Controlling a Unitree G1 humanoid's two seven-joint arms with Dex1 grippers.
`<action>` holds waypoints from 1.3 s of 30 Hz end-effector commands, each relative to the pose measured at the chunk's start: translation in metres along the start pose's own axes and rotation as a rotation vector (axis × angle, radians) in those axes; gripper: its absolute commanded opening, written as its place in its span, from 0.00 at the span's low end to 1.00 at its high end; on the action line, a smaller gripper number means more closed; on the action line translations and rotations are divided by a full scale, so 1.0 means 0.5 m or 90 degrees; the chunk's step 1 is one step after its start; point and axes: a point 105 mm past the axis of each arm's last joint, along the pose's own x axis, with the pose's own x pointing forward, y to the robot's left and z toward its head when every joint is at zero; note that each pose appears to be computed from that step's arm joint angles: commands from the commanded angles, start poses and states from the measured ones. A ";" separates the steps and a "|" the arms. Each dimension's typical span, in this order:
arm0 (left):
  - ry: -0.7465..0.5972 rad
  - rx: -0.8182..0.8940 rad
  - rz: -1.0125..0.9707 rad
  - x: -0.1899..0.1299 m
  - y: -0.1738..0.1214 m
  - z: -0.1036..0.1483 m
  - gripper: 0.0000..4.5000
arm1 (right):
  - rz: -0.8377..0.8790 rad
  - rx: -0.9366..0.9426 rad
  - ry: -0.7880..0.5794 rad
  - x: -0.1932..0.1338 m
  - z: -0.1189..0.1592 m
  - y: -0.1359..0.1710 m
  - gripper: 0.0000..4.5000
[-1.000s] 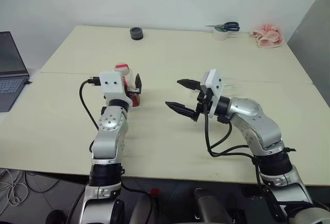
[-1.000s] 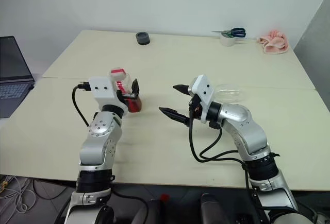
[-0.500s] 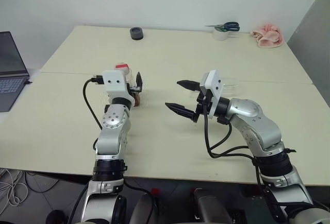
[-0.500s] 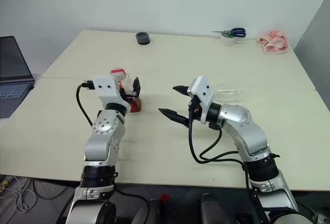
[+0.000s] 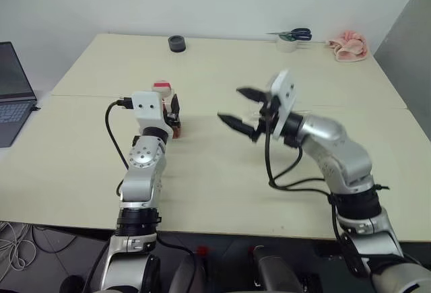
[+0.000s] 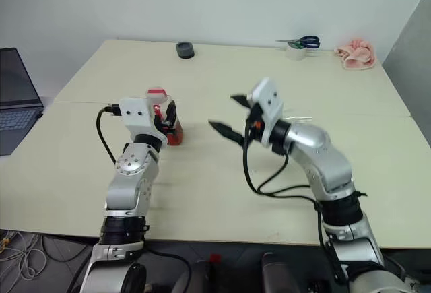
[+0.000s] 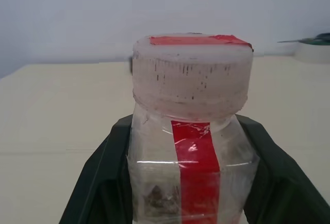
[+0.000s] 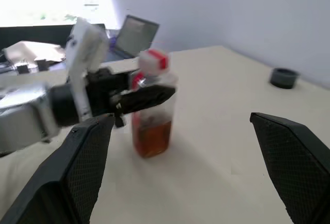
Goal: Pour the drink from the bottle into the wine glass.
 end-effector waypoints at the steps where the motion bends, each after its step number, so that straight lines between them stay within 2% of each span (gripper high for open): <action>1: -0.055 -0.015 -0.176 -0.007 -0.065 0.077 0.47 | 0.026 0.052 -0.047 0.013 0.068 0.022 1.00; 6: -0.029 -0.007 -0.281 -0.028 -0.105 0.070 0.47 | 0.030 0.080 -0.024 0.039 0.061 0.050 1.00; 17: -0.057 -0.006 -0.340 -0.050 -0.165 0.090 0.47 | 0.015 0.082 0.052 0.064 -0.006 0.079 1.00; 25: -0.053 -0.005 -0.344 -0.056 -0.171 0.088 0.47 | -0.011 0.107 0.040 0.069 -0.005 0.067 1.00; 29: -0.053 -0.005 -0.344 -0.056 -0.172 0.088 0.47 | -0.022 0.106 0.043 0.069 -0.010 0.059 0.80; 33: -0.052 -0.004 -0.346 -0.058 -0.173 0.086 0.47 | -0.028 0.117 0.043 0.070 -0.013 0.057 0.46; 34: -0.052 -0.004 -0.346 -0.058 -0.172 0.086 0.47 | -0.028 0.117 0.044 0.070 -0.014 0.057 0.42; 39: -0.054 -0.005 -0.350 -0.059 -0.173 0.089 0.47 | -0.011 0.110 0.054 0.073 -0.023 0.062 0.42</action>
